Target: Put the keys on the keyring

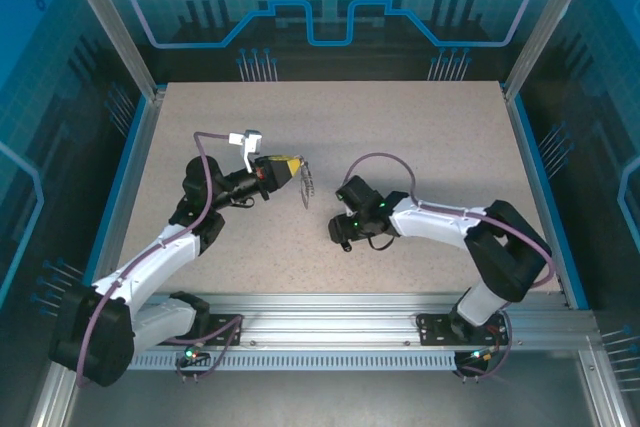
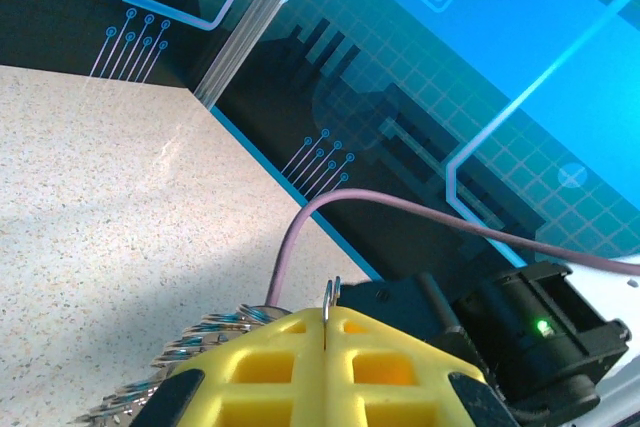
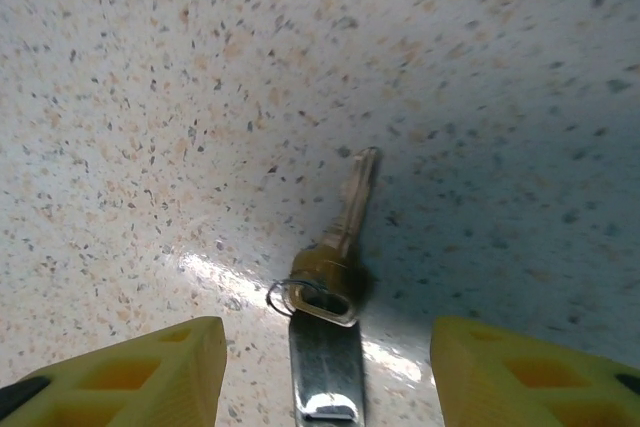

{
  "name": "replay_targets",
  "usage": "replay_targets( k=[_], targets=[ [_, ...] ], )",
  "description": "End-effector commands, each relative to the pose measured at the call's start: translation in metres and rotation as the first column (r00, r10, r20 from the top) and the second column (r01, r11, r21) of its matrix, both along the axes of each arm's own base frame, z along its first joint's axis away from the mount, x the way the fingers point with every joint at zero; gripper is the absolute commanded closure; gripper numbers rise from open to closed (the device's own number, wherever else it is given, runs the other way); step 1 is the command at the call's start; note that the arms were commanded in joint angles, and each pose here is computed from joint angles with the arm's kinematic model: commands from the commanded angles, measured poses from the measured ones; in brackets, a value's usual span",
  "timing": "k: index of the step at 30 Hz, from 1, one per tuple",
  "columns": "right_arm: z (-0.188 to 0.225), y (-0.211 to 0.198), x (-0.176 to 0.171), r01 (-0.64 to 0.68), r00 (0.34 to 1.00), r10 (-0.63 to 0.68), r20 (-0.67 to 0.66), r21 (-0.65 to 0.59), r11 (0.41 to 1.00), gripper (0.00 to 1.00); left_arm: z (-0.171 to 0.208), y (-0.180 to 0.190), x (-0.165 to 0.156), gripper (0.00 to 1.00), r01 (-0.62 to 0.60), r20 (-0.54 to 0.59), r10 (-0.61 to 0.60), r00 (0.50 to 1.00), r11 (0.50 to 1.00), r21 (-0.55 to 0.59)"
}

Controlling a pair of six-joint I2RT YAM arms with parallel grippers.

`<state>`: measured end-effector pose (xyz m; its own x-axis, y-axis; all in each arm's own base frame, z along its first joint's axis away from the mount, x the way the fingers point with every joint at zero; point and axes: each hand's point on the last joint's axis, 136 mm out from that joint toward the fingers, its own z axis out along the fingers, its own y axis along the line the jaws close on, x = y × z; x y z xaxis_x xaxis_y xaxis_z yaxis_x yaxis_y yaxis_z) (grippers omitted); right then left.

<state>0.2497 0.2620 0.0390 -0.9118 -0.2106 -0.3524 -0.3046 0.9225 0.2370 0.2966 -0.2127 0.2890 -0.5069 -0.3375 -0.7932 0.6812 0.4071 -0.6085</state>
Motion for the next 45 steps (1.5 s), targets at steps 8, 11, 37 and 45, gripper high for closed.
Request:
replay_targets(
  k=[8, 11, 37, 45],
  targets=[
    [-0.018, 0.009, 0.005, 0.047, 0.999, -0.045, 0.018, -0.134, 0.990, 0.44, 0.012, 0.002, 0.001, 1.00, -0.002, 0.044, 0.003, 0.999, 1.000, -0.019],
    [-0.026, 0.011, 0.002, 0.042, 0.999, -0.039, 0.017, -0.175, 0.984, 0.46, 0.012, 0.002, 0.001, 1.00, -0.004, 0.045, 0.004, 0.999, 1.000, -0.019],
    [0.043, -0.040, 0.041, 0.179, 0.978, -0.184, 0.100, 0.061, 0.982, 0.51, 0.015, 0.002, 0.001, 1.00, 0.000, 0.050, 0.001, 0.999, 1.000, -0.031],
    [0.027, -0.054, 0.032, 0.197, 0.975, -0.194, 0.111, -0.016, 0.980, 0.49, 0.016, 0.001, 0.002, 1.00, 0.004, 0.047, -0.002, 0.999, 0.999, -0.033]
  ],
)
